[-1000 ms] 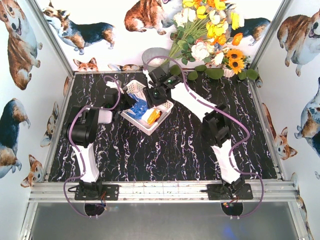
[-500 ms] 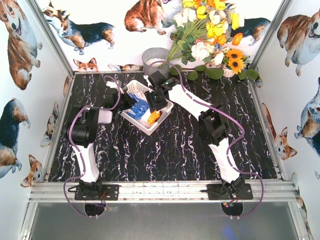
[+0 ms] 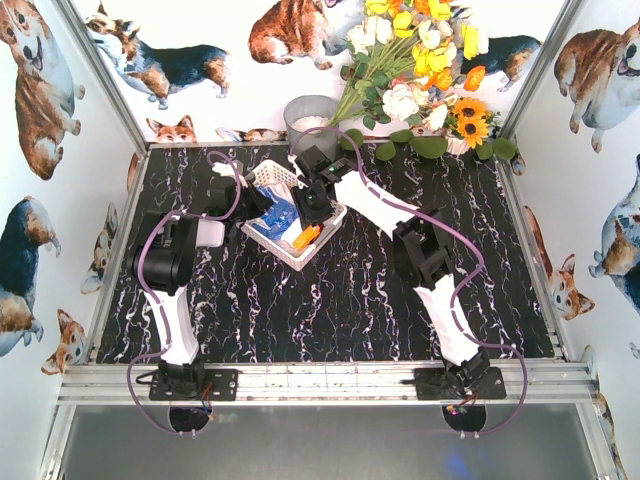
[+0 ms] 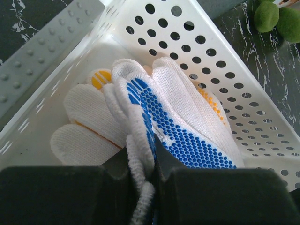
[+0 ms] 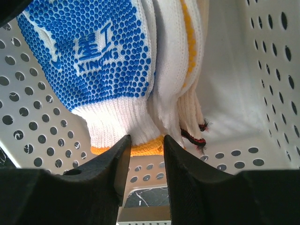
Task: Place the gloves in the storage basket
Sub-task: Place the glove in the bin.
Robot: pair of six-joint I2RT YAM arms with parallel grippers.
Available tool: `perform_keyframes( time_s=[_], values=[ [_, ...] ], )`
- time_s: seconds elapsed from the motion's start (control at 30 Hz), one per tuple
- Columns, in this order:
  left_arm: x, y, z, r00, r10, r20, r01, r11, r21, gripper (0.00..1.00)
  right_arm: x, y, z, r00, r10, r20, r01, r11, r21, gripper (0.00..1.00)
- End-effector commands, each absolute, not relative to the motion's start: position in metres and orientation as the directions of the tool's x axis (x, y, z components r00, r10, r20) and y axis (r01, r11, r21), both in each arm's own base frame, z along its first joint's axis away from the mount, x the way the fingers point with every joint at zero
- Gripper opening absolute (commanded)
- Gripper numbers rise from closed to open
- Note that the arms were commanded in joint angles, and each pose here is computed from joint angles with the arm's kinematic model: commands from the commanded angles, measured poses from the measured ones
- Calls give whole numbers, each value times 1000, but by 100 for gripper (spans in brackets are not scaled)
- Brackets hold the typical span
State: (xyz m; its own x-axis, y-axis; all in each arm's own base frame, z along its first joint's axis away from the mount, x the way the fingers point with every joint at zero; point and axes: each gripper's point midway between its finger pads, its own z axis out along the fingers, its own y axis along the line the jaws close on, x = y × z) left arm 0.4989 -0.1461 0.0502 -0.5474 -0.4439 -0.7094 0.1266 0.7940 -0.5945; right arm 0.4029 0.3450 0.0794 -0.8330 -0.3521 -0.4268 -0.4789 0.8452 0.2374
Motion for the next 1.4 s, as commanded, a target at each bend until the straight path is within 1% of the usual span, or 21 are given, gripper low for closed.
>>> perform_keyframes(
  time_s=[0.0,0.13,0.23,0.27,0.3,0.37,0.4,0.63,0.87,1.17,1.37],
  values=[
    [508,-144,57,-522,-453,-723,147,787,-600,0,399,355,69,-851,-337,-403,-467,837,286,37],
    [508,-144,57,-523,-453,-722,149,785,-601,0,397,357,64,-860,-333,-386,-459,836,301,38],
    [507,-145,58,-522,-452,-723,152,785,-601,0,398,356,64,-860,-331,-388,-457,838,297,31],
    [508,-144,59,-520,-453,-724,153,784,-601,0,398,356,64,-860,-330,-388,-456,839,298,25],
    [508,-145,60,-519,-453,-725,155,784,-601,0,398,357,66,-861,-327,-390,-455,839,299,17],
    [508,-145,63,-515,-454,-727,160,782,-602,0,399,356,70,-860,-321,-396,-452,840,301,3],
    [508,-145,64,-512,-453,-730,164,783,-600,0,400,356,74,-859,-315,-404,-450,842,299,0],
    [509,-147,80,-489,-454,-745,198,774,-601,0,405,351,107,-837,-291,-463,-455,841,294,0],
    [512,-152,92,-466,-454,-759,243,759,-604,0,408,339,123,-832,-276,-481,-444,851,279,0],
    [516,-159,90,-457,-451,-766,293,737,-609,0,415,328,117,-840,-265,-473,-423,866,267,0],
    [517,-159,67,-505,-441,-742,253,746,-615,0,417,325,105,-855,-258,-450,-408,870,276,0]
  ],
)
